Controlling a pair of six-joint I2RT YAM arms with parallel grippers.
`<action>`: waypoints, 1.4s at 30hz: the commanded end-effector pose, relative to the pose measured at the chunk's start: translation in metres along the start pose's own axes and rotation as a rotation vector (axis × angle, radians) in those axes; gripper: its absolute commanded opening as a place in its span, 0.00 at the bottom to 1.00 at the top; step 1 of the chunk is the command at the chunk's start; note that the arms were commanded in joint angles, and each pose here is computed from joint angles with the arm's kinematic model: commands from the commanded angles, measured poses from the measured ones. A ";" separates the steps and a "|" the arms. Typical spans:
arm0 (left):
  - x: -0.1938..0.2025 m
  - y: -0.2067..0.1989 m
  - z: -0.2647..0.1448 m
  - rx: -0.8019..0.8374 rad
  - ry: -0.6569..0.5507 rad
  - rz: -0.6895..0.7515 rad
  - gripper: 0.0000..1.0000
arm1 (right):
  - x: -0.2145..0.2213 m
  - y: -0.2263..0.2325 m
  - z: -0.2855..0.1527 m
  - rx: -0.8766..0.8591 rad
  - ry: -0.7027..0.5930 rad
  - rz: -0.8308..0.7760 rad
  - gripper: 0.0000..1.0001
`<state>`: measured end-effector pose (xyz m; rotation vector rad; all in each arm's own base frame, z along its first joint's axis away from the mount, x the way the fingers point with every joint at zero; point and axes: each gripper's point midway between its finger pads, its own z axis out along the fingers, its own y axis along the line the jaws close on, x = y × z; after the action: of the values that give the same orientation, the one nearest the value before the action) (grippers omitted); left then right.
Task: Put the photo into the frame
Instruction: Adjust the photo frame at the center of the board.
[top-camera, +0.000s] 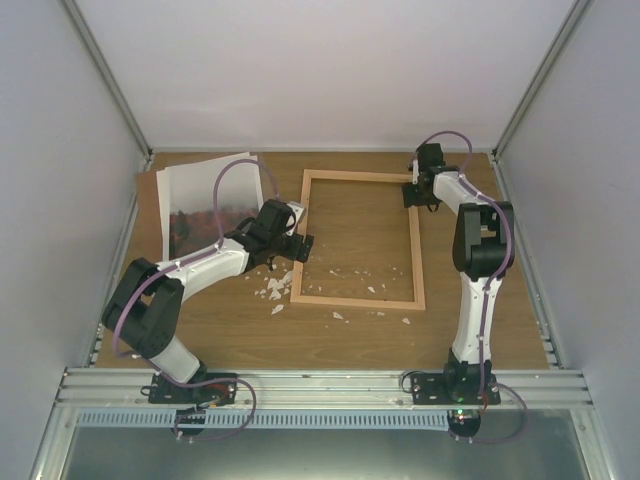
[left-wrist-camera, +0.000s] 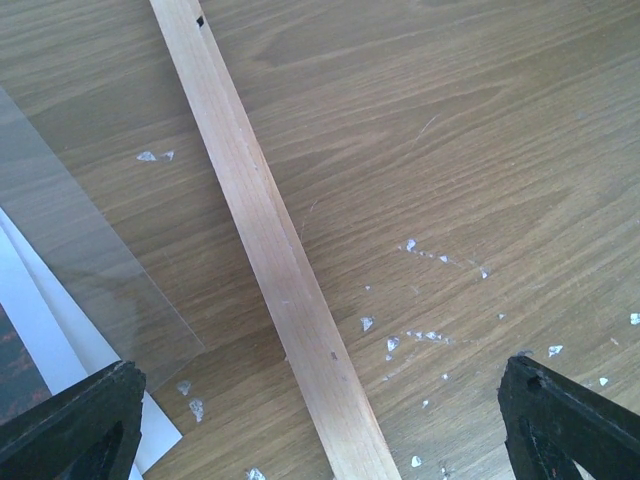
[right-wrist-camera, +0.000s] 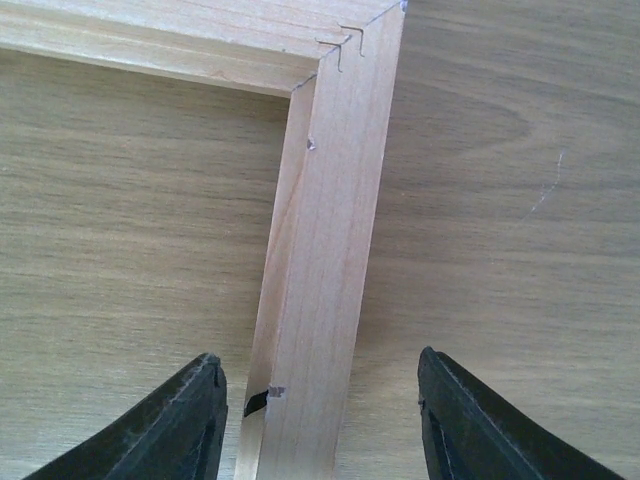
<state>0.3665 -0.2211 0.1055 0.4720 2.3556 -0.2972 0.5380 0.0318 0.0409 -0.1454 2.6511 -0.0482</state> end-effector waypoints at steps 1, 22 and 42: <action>-0.020 0.003 -0.001 -0.012 -0.062 -0.017 0.97 | 0.009 0.001 0.013 -0.011 0.034 0.007 0.51; -0.018 0.006 0.002 -0.011 -0.054 -0.029 0.97 | 0.000 0.005 -0.004 -0.075 0.008 0.032 0.30; -0.018 0.005 0.002 -0.001 -0.044 -0.028 0.99 | -0.021 0.007 -0.034 -0.210 -0.056 0.092 0.70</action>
<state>0.3688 -0.2172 0.1028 0.4586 2.3651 -0.2944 0.5314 0.0378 0.0402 -0.0858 2.6750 0.2166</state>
